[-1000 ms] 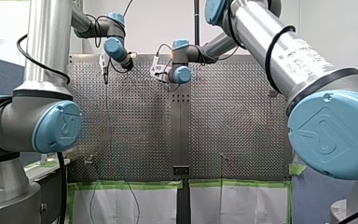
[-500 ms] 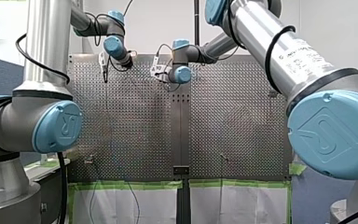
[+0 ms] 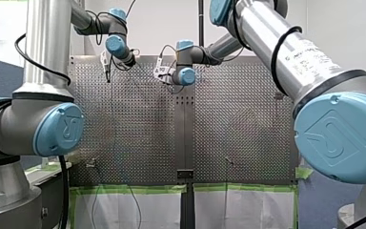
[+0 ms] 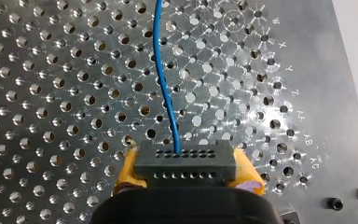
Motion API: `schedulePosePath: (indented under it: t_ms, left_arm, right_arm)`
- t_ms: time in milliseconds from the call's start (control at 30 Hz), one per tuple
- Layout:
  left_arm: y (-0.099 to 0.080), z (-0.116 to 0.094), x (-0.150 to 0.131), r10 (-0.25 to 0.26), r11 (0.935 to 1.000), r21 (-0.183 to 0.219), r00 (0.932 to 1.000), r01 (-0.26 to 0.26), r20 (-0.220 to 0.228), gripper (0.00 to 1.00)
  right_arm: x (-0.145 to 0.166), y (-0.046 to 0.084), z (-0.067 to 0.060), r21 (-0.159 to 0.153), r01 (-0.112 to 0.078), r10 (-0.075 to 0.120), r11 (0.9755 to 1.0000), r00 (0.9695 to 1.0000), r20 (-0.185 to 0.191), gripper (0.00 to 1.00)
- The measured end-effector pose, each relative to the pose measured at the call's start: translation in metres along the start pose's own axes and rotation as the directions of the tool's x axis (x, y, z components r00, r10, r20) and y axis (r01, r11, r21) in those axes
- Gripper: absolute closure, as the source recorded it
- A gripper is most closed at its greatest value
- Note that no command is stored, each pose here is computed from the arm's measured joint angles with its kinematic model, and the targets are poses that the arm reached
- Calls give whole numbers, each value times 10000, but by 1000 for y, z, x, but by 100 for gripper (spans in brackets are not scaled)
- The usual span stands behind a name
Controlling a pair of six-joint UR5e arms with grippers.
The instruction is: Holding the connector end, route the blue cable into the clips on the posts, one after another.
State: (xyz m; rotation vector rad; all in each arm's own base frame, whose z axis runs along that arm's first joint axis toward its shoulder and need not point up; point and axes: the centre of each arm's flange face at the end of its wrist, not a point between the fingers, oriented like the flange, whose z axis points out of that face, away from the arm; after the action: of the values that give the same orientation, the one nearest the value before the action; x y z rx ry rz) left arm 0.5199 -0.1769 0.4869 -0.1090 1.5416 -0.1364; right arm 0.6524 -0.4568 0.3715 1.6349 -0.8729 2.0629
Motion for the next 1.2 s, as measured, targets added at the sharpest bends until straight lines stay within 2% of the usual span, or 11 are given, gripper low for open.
schedulePosePath:
  t_ms: [167, 367, 500, 633, 733, 800, 933, 1067, 1200]
  left_arm:
    - [0, -1, 1, -24, 10000, -14, 10000, 24, -86, 100]
    - [1, -4, 3, 10, 9996, -282, 9996, -18, -292, 100]
    - [-2, -5, 8, 3, 9995, -300, 9989, -17, -466, 100]
    - [-6, -3, 21, 20, 9993, -364, 9968, -49, -804, 100]
    - [-11, 0, 38, 193, 9990, -368, 9924, -240, -1212, 100]
    - [-16, 2, 51, 327, 9988, -311, 9881, -378, -1501, 100]
    - [-25, 3, 64, 463, 9986, -158, 9836, -498, -1742, 100]
    - [-31, 3, 69, 537, 9985, -35, 9821, -552, -1807, 100]
    - [-39, 3, 80, 563, 9984, 12, 9796, -572, -1930, 100]
  right_arm:
    - [-1, 0, -1, -13, 0, 0, 10000, 10000, 72, 100]
    - [-3, 3, -3, -107, -1, 4, 9999, 9996, 298, 100]
    - [-5, 6, -4, -173, 0, 7, 9998, 9991, 432, 100]
    - [-12, 12, -8, -314, 3, 17, 9995, 9980, 632, 100]
    - [-22, 20, -12, -531, 11, 34, 9986, 9964, 844, 100]
    - [-30, 25, -16, -701, 24, 43, 9975, 9954, 955, 100]
    - [-44, 35, -23, -1001, 115, 7, 9949, 9927, 1207, 100]
    - [-61, 44, -33, -1310, 388, -182, 9906, 9878, 1548, 100]
    - [-74, 49, -41, -1536, 563, -280, 9865, 9832, 1803, 100]
